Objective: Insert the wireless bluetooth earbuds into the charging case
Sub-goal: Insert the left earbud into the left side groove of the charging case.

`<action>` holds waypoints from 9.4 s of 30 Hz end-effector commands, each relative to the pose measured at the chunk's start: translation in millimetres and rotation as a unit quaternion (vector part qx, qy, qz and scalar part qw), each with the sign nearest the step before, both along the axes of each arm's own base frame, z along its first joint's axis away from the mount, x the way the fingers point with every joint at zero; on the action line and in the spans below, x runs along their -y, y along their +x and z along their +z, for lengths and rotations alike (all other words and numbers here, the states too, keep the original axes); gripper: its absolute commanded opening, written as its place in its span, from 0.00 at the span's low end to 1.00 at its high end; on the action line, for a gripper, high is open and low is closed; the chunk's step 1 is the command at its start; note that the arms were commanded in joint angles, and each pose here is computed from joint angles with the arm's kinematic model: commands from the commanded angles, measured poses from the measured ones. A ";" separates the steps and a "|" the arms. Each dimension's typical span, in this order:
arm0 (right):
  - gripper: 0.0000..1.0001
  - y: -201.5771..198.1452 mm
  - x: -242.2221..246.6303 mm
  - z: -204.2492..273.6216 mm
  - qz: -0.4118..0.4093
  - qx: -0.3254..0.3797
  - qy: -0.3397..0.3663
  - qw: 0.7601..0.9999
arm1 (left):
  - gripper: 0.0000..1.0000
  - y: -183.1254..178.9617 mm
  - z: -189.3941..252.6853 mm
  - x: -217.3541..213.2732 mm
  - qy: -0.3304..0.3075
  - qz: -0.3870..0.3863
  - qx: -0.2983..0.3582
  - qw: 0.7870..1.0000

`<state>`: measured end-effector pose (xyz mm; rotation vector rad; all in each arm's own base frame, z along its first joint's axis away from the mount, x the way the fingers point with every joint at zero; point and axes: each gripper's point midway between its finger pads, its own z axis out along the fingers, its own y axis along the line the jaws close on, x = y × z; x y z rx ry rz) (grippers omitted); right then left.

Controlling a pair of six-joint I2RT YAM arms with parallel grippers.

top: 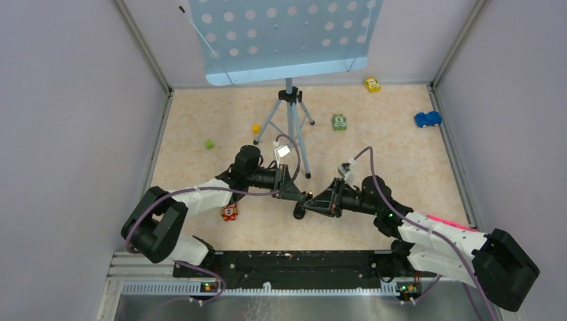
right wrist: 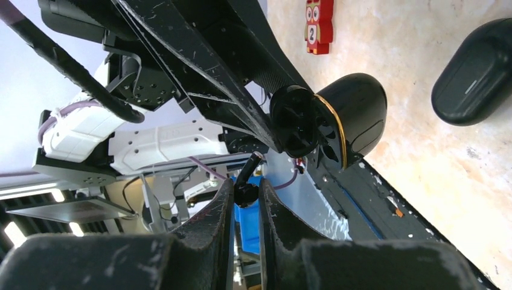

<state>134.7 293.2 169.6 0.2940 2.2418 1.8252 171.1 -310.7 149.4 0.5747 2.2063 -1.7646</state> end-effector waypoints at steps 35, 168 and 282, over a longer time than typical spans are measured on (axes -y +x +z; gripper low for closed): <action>0.00 -12.4 12.7 -29.5 0.005 -0.015 -0.030 0.999 | 0.00 1.6 14.2 2.7 -0.012 -0.015 0.035 0.999; 0.00 -31.7 5.5 -10.9 0.028 -0.056 0.067 0.996 | 0.00 -8.8 20.3 -5.1 -0.051 -0.053 0.174 0.982; 0.00 -10.5 -3.4 -16.5 0.046 -0.051 0.079 0.995 | 0.00 -13.5 23.6 -5.4 -0.042 -0.075 0.151 0.985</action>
